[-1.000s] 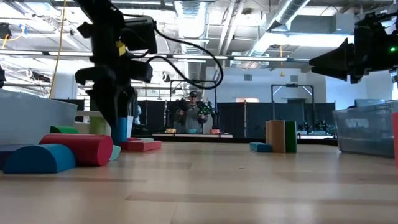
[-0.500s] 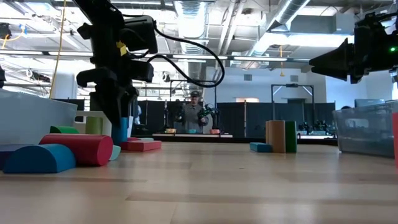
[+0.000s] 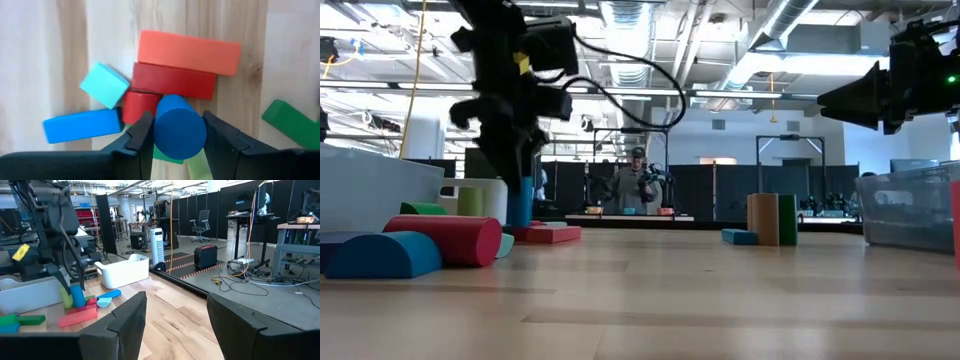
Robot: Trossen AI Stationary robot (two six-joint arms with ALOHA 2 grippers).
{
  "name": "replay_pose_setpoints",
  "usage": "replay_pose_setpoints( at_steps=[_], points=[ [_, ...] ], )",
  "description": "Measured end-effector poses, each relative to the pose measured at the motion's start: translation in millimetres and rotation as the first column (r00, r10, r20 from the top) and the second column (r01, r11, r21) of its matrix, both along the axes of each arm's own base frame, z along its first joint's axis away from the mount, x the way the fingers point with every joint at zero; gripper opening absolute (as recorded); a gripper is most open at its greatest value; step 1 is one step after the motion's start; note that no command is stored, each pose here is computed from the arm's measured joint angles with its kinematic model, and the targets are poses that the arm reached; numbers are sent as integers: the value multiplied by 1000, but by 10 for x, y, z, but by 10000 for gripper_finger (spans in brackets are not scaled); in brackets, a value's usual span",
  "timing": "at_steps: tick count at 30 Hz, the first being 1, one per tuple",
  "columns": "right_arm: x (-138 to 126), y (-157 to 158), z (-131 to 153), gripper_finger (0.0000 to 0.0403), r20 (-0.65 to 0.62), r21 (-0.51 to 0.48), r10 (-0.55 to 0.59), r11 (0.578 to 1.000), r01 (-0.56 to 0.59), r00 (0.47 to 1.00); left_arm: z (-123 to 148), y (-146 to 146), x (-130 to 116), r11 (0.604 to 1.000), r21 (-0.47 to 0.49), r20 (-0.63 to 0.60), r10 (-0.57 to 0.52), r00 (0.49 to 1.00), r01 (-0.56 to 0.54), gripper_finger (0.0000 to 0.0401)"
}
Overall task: Sort blocks by size
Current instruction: Put the blue cylindrical block into the gray bin
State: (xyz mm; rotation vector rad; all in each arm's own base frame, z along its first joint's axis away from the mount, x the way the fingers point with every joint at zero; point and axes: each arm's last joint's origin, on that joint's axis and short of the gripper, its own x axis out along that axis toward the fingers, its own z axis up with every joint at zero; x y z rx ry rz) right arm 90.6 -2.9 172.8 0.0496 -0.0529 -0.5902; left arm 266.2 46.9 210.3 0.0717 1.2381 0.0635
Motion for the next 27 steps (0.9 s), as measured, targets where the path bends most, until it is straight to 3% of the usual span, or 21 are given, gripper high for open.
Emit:
replay_pose_setpoints(
  at_steps=[8, 15, 21, 27],
  points=[
    [0, 0, 1, 239, 0, 0, 0, 1000, 0, 1000, 750, -84, -16, 996, 84, -86, -22, 996, 29, 129],
    [0, 0, 0, 239, 0, 0, 0, 1000, 0, 1000, 1419, -306, -418, 999, 45, -159, 33, 987, -26, 129],
    [0, 0, 1, 239, 0, 0, 0, 1000, 0, 1000, 1398, -532, -763, 991, -79, -186, 93, 978, -109, 129],
    [0, 0, 0, 239, 0, 0, 0, 1000, 0, 1000, 987, -673, -961, 984, -60, -298, 142, 944, -167, 130]
  ],
)
